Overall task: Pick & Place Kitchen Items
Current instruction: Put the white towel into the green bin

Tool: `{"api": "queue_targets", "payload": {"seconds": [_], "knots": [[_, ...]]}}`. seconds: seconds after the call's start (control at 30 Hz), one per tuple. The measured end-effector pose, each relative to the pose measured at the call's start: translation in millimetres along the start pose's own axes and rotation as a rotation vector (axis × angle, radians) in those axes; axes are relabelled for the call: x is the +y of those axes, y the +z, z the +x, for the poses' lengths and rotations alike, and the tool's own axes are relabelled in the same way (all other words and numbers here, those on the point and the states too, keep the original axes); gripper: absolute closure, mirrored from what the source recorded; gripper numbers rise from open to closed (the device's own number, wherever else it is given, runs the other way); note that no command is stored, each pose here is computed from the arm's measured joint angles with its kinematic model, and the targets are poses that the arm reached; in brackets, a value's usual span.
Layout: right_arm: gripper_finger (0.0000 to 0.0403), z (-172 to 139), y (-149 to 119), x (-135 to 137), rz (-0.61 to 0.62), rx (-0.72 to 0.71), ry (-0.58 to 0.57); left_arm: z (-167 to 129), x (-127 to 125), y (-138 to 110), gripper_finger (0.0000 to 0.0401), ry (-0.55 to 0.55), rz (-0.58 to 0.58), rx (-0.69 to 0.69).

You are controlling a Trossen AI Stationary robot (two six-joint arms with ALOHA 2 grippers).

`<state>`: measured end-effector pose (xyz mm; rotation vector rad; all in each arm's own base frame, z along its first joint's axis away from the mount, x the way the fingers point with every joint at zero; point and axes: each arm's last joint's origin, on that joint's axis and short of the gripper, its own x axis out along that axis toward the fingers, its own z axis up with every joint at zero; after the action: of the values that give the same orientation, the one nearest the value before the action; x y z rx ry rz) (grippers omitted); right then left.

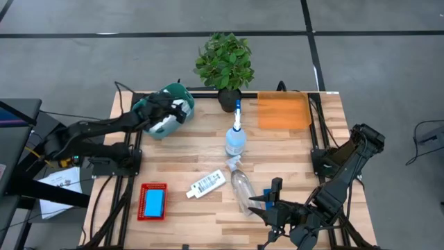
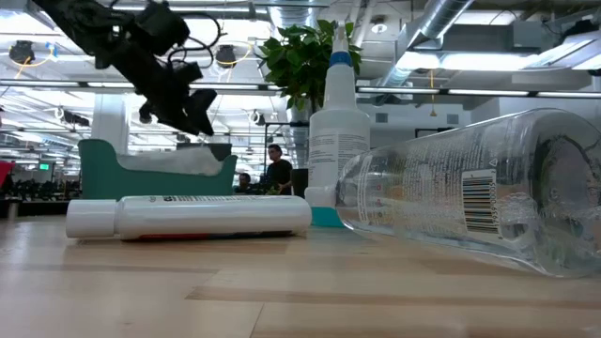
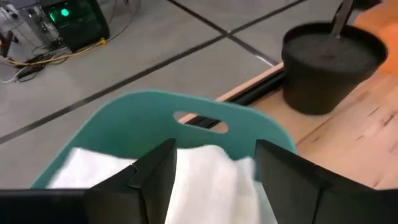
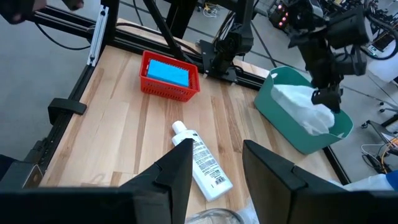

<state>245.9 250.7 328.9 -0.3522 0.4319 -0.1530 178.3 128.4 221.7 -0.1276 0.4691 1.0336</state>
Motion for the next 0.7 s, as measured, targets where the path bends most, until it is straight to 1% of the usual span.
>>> {"api": "queue_targets", "payload": {"seconds": [0.07, 0.23, 0.37, 0.47, 0.53, 0.63, 0.67, 0.7], "knots": [[0.0269, 0.0, 0.0, 0.0, 0.0, 0.0, 0.0, -3.1, 2.1, 0.0, 0.0183, 0.006, 0.002, 0.006], [0.0269, 0.0, 0.1, 0.0, 0.0, 0.0, 0.001, -2.9, 6.5, -1.3, 0.0186, 0.059, 0.005, 0.02], [0.0269, 0.0, 0.0, 0.1, 0.0, 0.0, 0.002, -1.4, 6.5, -2.1, 0.0208, 0.071, -0.007, 0.024], [0.0269, 0.0, 0.0, 0.1, 0.0, 0.0, 0.002, 4.1, 5.2, -5.8, 0.0249, 0.078, -0.006, 0.051], [0.0269, 0.0, 0.0, 0.1, 0.0, 0.0, 0.002, 10.5, 3.7, -9.6, 0.0289, 0.085, 0.004, 0.076], [0.0269, 0.0, 0.0, 0.1, -0.001, 0.0, 0.002, 22.7, -0.1, -13.7, 0.0366, 0.092, 0.005, 0.085], [0.0269, 0.0, 0.0, 0.1, -0.001, 0.0, 0.002, 27.3, -2.1, -14.7, 0.0383, 0.092, 0.004, 0.081], [0.0269, 0.0, 0.0, 0.1, -0.001, 0.0, 0.003, 31.9, -3.9, -16.0, 0.0389, 0.098, 0.005, 0.077]]}}
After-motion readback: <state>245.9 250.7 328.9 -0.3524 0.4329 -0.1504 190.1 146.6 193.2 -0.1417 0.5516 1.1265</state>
